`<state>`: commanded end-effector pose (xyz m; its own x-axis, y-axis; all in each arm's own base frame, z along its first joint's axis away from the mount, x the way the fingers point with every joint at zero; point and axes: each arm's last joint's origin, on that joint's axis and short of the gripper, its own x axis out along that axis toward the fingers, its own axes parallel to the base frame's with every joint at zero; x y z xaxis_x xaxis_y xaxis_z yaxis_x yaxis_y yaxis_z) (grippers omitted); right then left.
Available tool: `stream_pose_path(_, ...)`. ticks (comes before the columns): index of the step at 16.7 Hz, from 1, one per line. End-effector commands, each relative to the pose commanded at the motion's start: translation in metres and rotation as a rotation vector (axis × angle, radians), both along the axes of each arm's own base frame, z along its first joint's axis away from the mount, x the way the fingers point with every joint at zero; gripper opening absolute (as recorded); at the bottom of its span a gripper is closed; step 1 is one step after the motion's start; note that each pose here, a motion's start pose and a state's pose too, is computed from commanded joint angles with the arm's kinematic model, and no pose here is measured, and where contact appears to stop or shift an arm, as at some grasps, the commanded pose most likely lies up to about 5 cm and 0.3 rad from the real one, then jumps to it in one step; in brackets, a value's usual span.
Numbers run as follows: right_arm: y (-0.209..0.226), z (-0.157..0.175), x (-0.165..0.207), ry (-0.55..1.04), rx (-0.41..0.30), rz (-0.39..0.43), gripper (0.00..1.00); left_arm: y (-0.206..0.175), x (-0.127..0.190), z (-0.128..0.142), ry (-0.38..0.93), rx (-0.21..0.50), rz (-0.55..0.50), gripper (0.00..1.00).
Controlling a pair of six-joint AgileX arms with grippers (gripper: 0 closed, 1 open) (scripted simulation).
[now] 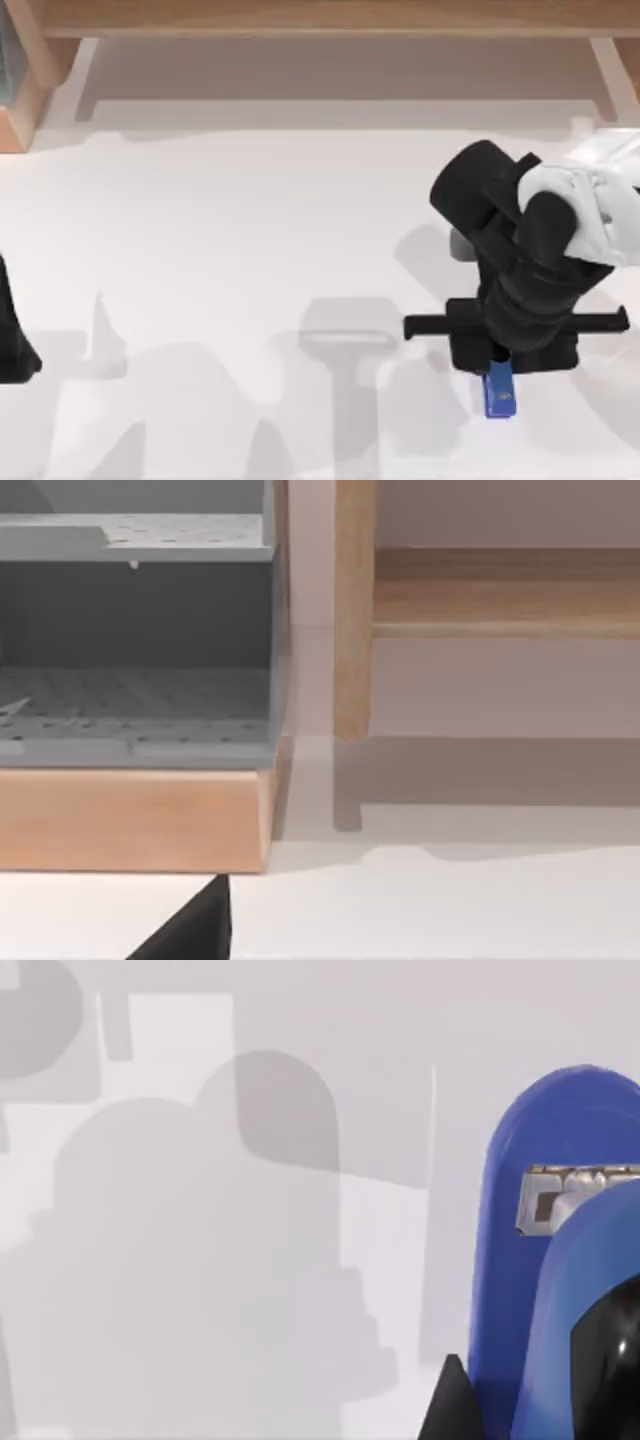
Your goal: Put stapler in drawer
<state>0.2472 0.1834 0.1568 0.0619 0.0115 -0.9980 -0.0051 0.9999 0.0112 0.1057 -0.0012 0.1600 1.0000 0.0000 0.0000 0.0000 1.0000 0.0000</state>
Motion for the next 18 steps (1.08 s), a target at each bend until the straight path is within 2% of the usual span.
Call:
stream_pose_path(3,-0.028,0.032,0.049,-0.128,0.014,-0.143,0.00,0.000,0.000,0.000,0.000,0.000,0.000,1.00)
stream_pose_path(5,-0.062,0.058,0.086,-0.218,-0.001,-0.244,0.00,0.000,0.000,0.000,0.000,0.000,0.000,1.00)
stream_pose_path(8,-0.130,0.097,0.136,-0.325,-0.069,-0.359,0.00,0.000,0.000,0.000,0.000,0.000,0.000,1.00)
stream_pose_path(10,-0.183,0.112,0.161,-0.348,-0.133,-0.401,0.00,0.000,0.000,0.000,0.000,0.000,0.000,1.00)
stream_pose_path(12,-0.235,0.115,0.181,-0.326,-0.188,-0.406,0.00,0.000,0.000,0.000,0.000,0.000,0.000,1.00)
stream_pose_path(14,-0.282,0.103,0.197,-0.269,-0.215,-0.372,0.00,0.000,0.000,0.000,0.000,0.000,0.000,1.00)
stream_pose_path(16,-0.320,0.081,0.209,-0.192,-0.207,-0.305,0.00,0.000,0.000,0.000,0.000,0.000,0.000,1.00)
stream_pose_path(18,-0.343,0.054,0.218,-0.110,-0.167,-0.214,0.00,0.000,0.000,0.000,0.000,0.000,0.000,1.00)
